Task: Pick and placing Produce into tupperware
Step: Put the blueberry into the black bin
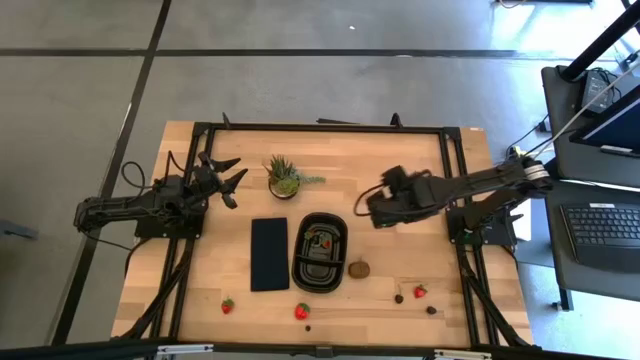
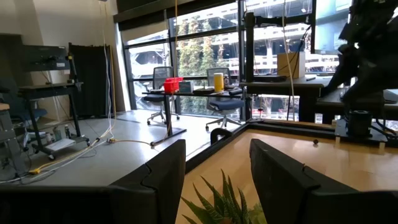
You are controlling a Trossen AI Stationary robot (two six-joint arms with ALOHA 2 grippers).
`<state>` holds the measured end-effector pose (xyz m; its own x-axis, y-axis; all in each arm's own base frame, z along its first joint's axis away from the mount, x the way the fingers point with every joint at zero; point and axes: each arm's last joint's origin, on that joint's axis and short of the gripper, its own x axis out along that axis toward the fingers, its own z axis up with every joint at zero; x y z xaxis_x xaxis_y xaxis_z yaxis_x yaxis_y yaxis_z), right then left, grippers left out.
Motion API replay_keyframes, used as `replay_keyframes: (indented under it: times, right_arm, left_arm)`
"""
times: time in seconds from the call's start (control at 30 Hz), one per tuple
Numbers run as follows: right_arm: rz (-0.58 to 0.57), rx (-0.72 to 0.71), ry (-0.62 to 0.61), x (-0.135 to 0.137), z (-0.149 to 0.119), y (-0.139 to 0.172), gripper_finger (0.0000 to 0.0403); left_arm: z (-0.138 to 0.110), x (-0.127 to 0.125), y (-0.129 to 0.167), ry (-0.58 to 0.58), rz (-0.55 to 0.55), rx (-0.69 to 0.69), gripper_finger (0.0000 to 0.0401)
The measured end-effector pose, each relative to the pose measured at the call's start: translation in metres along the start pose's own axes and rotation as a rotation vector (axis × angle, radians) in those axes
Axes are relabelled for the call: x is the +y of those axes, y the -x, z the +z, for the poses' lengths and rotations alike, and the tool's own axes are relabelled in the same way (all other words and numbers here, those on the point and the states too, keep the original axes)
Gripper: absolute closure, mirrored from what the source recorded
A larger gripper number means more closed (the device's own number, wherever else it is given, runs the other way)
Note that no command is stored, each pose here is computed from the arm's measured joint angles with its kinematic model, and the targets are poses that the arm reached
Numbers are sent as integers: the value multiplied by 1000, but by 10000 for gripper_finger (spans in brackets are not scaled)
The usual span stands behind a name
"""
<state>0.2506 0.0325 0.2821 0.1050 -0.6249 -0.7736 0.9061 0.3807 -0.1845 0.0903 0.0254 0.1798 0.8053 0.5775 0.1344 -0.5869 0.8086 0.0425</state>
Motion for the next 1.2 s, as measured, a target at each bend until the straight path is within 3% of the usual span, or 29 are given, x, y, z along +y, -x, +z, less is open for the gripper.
replay_keyframes:
  times: [0.4, 0.57, 0.77, 1.2]
  right_arm:
    - [-350, 128, -357, -51, -78, -72, 72]
    - [-383, 245, -448, -58, -99, -93, 72]
    - [-311, 203, -449, -54, -99, -103, 72]
    - [-365, 168, -544, -61, -83, -116, 72]
  left_arm:
    - [0, 0, 0, 0, 0, 0, 230]
    - [0, 0, 0, 0, 0, 0, 230]
    - [0, 0, 0, 2, 1, -3, 230]
    - [0, 0, 0, 2, 1, -3, 230]
